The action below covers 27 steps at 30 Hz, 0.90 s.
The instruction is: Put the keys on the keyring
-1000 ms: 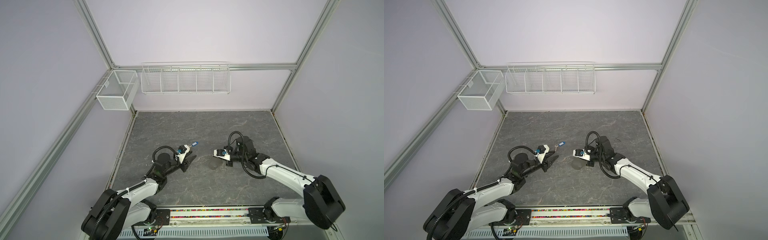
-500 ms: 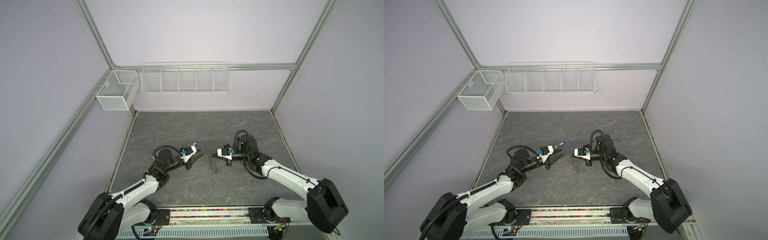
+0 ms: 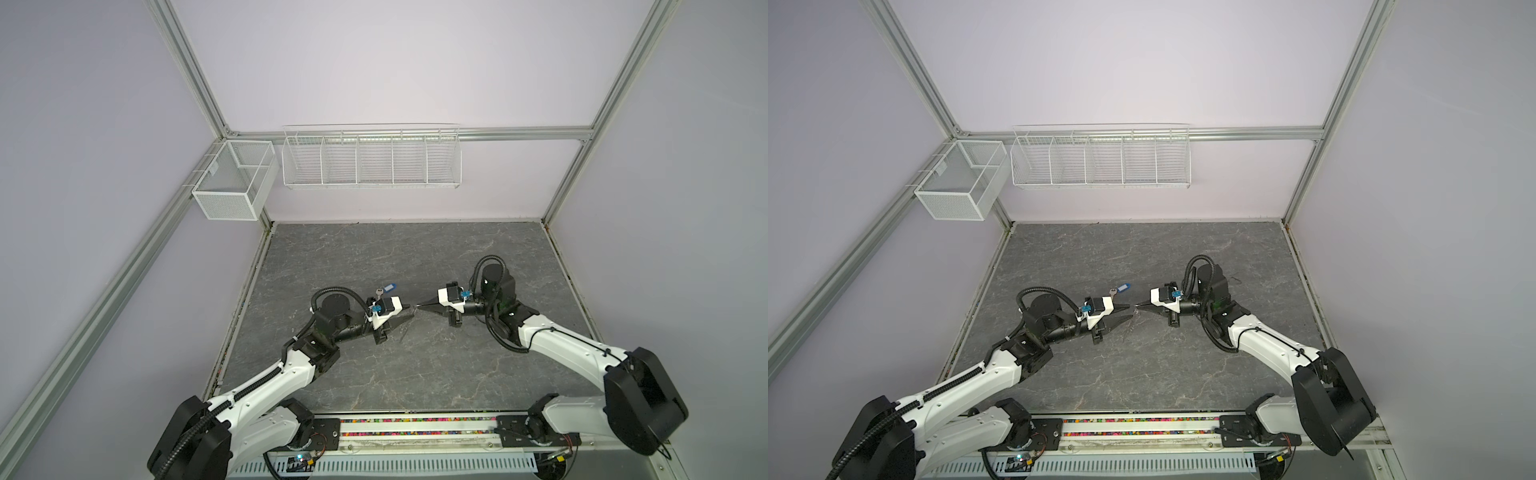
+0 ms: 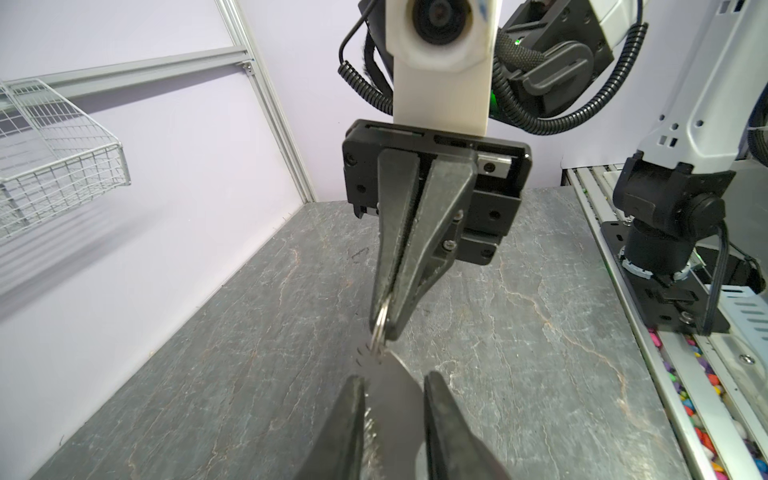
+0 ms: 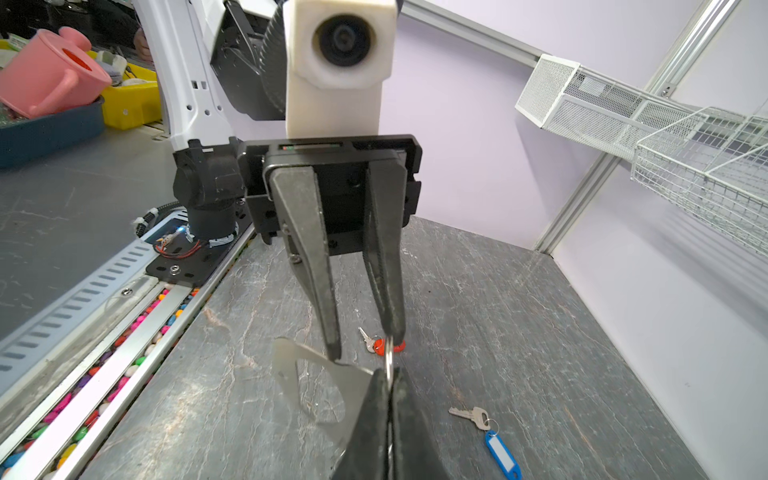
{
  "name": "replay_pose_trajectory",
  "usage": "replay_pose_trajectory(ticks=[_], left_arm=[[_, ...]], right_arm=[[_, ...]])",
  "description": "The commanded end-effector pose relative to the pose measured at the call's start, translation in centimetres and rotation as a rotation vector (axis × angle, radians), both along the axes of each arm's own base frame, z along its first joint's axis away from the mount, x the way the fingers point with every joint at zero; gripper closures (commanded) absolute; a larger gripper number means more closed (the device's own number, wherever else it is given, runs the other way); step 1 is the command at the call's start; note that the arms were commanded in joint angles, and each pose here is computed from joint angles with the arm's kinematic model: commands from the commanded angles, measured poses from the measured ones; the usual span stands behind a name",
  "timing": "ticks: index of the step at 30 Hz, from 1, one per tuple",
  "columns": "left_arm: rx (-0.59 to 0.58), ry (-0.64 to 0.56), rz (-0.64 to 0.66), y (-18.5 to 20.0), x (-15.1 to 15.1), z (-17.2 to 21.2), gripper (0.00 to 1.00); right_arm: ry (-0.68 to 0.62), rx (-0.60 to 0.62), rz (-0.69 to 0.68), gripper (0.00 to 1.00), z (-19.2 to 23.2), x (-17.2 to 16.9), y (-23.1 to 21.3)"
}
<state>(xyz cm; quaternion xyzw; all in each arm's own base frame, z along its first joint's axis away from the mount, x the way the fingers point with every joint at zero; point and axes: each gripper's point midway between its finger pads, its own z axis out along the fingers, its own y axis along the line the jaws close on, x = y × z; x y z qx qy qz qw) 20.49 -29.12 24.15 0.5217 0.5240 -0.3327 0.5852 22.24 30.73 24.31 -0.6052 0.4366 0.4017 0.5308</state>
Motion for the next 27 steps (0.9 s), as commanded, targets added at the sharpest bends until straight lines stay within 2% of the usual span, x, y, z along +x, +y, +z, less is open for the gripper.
replay_pose_trajectory(ticks=[1,15,19,23,24,27], left_arm=[[0.003,-0.035,0.006,-0.2,0.2,0.8,0.74],[-0.011,-0.04,-0.031,-1.1,-0.1,1.5,0.81],[-0.01,-0.039,-0.035,-1.3,-0.1,1.4,0.86],[-0.01,-0.04,-0.043,-1.5,-0.1,1.5,0.99],[-0.01,-0.041,-0.046,-1.6,-0.2,1.5,1.0],[0.015,-0.041,-0.053,-1.6,-0.3,1.5,1.0]], right_arm=[[-0.017,0.035,0.05,0.93,1.4,-0.3,0.2],[0.006,0.001,0.09,0.93,0.5,-0.7,0.4],[0.0,-0.003,0.105,0.93,0.5,-1.0,0.4],[0.0,-0.021,0.113,0.93,0.2,-1.1,0.4],[-0.001,-0.026,0.107,0.91,0.0,-1.0,0.4],[-0.016,-0.035,0.074,0.75,-0.1,-0.6,0.2]])
